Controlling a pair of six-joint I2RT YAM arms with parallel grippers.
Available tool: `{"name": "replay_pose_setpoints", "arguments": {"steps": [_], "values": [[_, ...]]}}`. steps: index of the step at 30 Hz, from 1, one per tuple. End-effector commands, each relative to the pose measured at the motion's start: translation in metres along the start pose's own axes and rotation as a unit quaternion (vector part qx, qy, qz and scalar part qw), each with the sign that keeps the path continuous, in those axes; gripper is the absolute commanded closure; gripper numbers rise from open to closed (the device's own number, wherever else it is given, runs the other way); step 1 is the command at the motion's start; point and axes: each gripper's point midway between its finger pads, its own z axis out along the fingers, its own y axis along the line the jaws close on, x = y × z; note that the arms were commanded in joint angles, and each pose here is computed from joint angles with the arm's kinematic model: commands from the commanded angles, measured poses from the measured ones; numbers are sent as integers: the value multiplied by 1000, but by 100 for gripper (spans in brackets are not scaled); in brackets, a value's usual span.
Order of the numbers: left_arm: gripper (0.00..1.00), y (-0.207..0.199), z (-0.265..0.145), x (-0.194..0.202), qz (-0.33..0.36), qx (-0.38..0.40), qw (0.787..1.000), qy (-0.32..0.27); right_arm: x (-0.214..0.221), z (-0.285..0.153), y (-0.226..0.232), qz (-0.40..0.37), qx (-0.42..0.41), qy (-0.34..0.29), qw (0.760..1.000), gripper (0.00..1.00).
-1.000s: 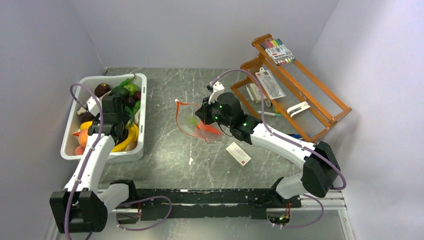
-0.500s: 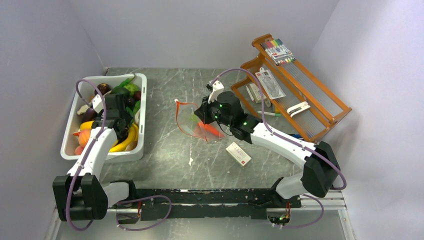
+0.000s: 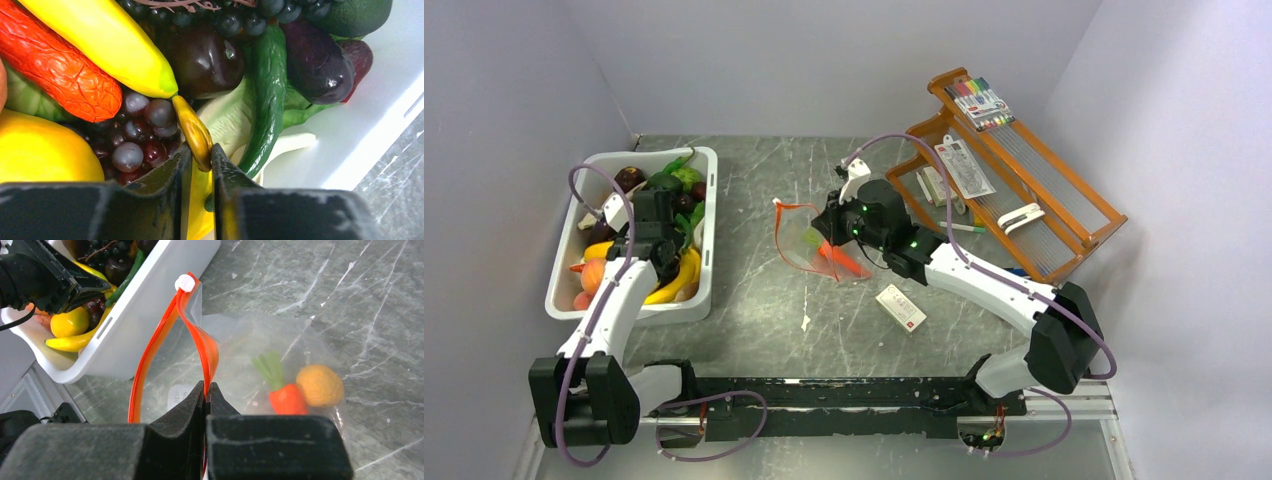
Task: Place the food in the zip-top bag and seal the zipper
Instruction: Pick up the fake fruit from the bin.
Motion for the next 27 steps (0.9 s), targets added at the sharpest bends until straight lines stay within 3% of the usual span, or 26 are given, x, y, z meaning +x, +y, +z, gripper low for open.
{"name": "replay_pose_setpoints", "arguments": {"steps": [1, 12, 27], "values": [[91, 5, -8, -14, -15, -4, 1000, -25, -20, -1, 6, -9, -8, -20, 1000, 100], [93, 0, -48, -47, -42, 34, 996, -68, -23, -4, 9, 6, -8, -21, 1000, 100], [93, -28, -108, -103, -27, 138, 980, -144, -22, -2, 10, 30, -8, -18, 999, 100]]}}
